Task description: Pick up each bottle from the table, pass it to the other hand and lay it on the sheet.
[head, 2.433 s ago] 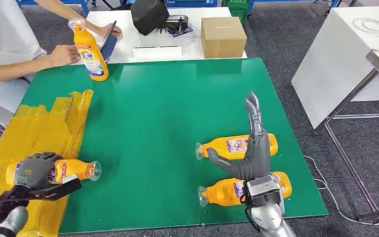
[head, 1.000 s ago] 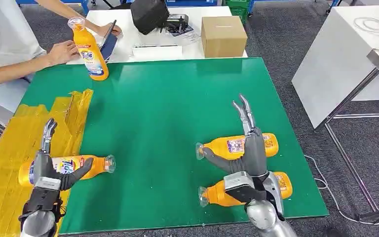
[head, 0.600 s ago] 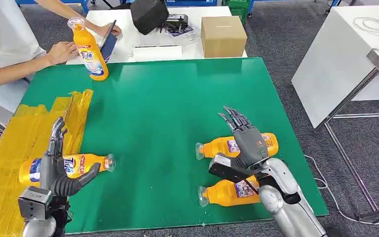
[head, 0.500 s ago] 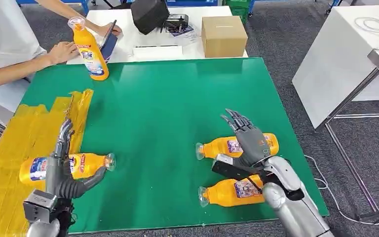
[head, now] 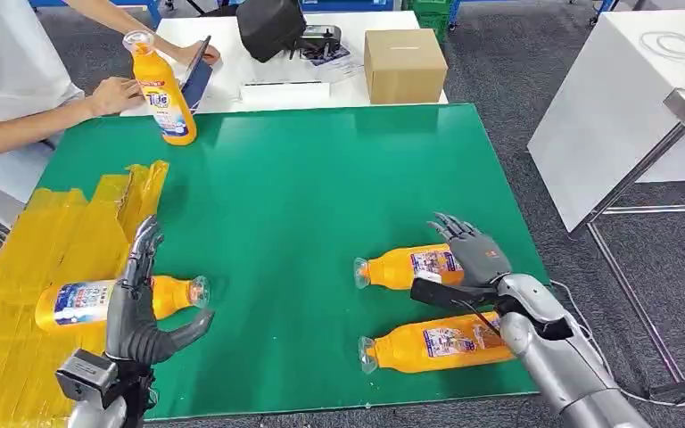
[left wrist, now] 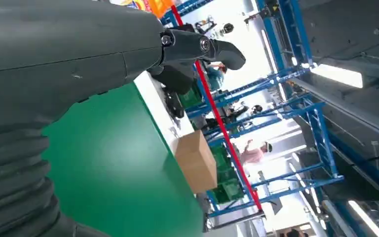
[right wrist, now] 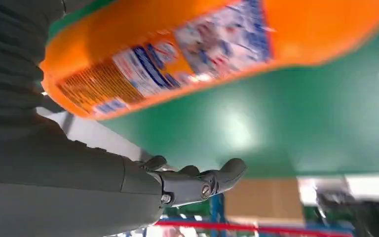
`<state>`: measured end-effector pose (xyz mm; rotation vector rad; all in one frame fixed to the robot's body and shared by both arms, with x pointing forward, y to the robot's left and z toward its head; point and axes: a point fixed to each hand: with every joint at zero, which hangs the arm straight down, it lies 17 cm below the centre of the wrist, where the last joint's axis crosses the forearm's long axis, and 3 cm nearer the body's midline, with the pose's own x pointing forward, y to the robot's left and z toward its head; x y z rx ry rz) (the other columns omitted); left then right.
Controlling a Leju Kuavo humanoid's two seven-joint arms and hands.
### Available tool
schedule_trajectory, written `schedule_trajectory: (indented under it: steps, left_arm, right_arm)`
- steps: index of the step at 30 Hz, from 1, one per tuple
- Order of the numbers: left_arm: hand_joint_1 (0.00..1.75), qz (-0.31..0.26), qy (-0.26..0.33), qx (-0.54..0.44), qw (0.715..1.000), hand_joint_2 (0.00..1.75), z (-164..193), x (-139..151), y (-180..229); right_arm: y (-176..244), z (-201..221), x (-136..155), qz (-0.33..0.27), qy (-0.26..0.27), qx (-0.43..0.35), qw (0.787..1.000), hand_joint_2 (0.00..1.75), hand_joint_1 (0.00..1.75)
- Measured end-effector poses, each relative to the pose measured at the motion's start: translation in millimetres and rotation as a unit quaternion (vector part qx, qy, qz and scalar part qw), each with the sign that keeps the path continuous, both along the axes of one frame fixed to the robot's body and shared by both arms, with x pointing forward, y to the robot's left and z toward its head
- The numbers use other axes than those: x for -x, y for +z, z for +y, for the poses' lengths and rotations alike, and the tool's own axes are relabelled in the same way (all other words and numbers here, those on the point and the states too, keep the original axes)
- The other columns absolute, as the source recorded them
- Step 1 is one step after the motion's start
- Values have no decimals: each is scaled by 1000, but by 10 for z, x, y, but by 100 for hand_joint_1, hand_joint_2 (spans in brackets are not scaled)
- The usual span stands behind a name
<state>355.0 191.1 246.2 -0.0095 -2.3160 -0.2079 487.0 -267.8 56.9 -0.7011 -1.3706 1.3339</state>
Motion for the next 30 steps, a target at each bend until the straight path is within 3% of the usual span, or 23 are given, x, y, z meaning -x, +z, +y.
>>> schedule_trajectory:
  steps: [7, 15, 16, 17, 19, 30]
  left_arm:
    - [0, -10, -13, 5, 1000, 175, -110, 17, 56]
    - [0, -17, -24, 8, 1000, 175, -186, 45, 88]
    - [0, -19, -26, 10, 999, 175, -198, 46, 98]
    - [0, -20, -28, 11, 999, 175, -212, 47, 110]
    - [0, -23, -30, 14, 999, 175, -223, 42, 135]
    - [0, -23, -36, 24, 999, 175, -235, 43, 158]
  right_arm:
    - [-356, -255, -34, 45, -22, 46, 998, 175, 0]
    - [-477, -309, -92, 57, -26, 77, 995, 175, 2]
    - [-492, -292, -105, 57, -25, 83, 995, 175, 98]
    - [-504, -279, -116, 54, -24, 87, 994, 175, 141]
    - [-525, -232, -135, 52, -23, 90, 994, 175, 175]
    - [-545, -53, -165, 41, -20, 84, 995, 175, 173]
